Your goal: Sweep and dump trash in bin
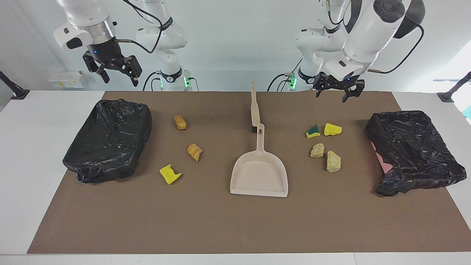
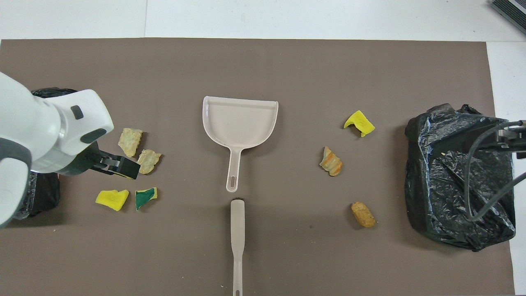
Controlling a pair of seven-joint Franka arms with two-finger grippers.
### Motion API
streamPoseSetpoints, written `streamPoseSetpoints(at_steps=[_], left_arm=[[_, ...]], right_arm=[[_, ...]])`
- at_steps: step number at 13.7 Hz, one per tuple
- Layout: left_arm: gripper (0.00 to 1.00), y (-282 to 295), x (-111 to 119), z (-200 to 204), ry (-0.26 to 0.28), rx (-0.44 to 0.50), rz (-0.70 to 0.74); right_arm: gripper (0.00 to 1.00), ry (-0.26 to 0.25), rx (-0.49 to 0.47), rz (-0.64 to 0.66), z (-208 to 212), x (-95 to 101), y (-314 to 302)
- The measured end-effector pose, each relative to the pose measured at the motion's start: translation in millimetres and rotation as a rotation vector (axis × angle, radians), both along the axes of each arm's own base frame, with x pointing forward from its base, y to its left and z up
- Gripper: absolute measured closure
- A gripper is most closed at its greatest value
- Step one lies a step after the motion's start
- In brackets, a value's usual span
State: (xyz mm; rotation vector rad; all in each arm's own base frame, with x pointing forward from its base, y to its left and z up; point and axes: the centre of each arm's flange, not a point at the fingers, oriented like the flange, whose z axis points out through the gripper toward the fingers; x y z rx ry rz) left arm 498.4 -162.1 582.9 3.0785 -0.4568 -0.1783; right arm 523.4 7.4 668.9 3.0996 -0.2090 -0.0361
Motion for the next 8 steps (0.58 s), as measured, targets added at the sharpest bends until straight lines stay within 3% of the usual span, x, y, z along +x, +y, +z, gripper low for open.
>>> streamPoseSetpoints(at_steps=[3, 8], left_arm=[[0.0, -48, -29, -19, -0.036, -0.002, 0.044], [0.0, -111, -71, -43, -0.039, -0.006, 0.057]], right_arm=[[0.0, 0.001, 0.002, 0.004, 0, -0.3, 2], [0.0, -0.042, 0.027, 0.015, -14, 11.9, 11]])
